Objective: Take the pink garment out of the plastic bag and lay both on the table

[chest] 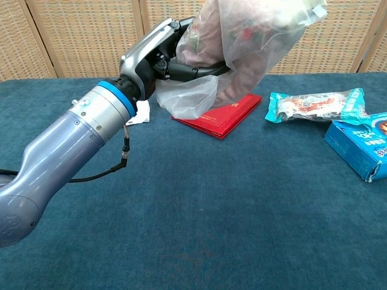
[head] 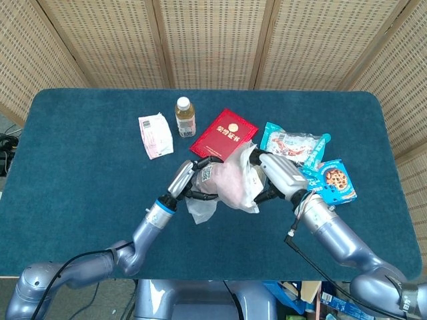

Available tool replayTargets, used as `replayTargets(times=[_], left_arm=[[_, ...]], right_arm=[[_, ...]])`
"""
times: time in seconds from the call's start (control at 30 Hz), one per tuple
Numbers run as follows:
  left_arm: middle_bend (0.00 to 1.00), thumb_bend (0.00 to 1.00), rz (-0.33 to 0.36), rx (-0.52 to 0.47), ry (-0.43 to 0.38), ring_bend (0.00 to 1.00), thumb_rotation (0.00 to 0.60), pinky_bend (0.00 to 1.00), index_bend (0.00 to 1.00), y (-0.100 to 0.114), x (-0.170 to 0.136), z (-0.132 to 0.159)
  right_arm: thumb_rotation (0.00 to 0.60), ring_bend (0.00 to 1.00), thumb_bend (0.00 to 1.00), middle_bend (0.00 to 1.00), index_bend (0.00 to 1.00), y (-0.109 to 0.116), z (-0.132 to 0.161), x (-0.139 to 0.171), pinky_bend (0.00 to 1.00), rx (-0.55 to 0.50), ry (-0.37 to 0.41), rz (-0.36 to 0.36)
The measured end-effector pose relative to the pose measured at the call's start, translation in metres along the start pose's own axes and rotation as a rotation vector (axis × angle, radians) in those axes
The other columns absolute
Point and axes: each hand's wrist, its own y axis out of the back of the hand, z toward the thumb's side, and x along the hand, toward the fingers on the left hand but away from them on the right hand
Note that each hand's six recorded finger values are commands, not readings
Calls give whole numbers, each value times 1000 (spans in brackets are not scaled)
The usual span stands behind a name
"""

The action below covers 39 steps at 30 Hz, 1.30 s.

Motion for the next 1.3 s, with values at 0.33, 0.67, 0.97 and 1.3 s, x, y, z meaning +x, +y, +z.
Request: replayTargets(times=[0.33,0.67,0.97,1.3], left_arm=[[582,514,-8,3,-5,545,600,675,660,-6,2,5],[581,515,-10,-9,0,544,600,675,660,-7,2,7],[293,419,-29,3,13,422,600,666,397,-10,-2,3],[0,148,-97,66,14,0,600,73,0,-12,-12,-2]], right_arm=[[600,183,221,312,339,-7,5,-6,165,1,9,-2],[600,545,869,669,643,-7,9,-8,591,-26,49,-50],[600,572,939,690,654,-9,6,-3,634,-25,72,-72],[600,574,944,694,658,-7,3,4,634,-20,92,-84]])
